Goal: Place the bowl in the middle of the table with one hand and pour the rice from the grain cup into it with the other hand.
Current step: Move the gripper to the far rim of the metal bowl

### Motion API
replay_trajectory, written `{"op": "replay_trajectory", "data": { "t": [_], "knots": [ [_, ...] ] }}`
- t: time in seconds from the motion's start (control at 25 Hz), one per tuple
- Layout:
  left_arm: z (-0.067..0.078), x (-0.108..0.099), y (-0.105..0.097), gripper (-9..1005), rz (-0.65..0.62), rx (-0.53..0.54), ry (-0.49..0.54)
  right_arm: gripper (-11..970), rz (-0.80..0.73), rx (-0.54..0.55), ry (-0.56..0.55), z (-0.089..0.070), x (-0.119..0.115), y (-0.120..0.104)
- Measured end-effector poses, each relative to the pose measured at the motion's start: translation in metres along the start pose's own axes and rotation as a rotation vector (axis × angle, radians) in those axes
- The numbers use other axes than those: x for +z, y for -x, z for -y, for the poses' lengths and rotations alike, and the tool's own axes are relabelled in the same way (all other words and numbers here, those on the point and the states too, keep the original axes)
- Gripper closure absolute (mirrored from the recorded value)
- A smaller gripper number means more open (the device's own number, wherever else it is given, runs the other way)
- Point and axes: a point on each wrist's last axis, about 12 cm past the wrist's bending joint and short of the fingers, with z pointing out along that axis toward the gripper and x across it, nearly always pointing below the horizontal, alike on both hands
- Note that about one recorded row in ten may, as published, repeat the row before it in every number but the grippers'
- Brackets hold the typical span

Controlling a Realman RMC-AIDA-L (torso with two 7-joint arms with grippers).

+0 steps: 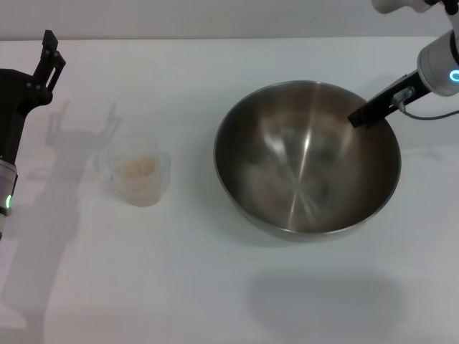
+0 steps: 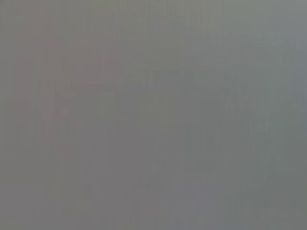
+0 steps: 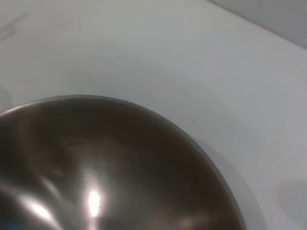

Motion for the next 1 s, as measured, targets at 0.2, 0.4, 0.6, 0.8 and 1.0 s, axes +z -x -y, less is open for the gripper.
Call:
{"op": "replay_trajectory", "data": {
  "t": [0.2,0.4,0.6,0.8,1.0],
  "knots": [
    [-0.001,0.001,0.000,126,-0.004,0.004,0.000,939,0.034,-0.020,-0.021,0.002,-0.008,0.005],
    [-0.002,0.002,0.000,126,-0.002,0.005,0.003,950,0.077,-0.036,-0.030,0.005,-0.015,0.007],
    [-0.003,0.002,0.000,125,0.000,0.005,0.009,958,0.122,-0.055,-0.052,0.007,-0.022,0.012],
    [-0.003,0.003,0.000,125,0.000,0.008,0.008,958,0.169,-0.080,-0.036,0.006,-0.026,0.017],
    [-0.004,0.003,0.001,125,0.001,0.008,0.009,957,0.209,-0.105,-0.017,0.003,-0.031,0.020]
  ]
}}
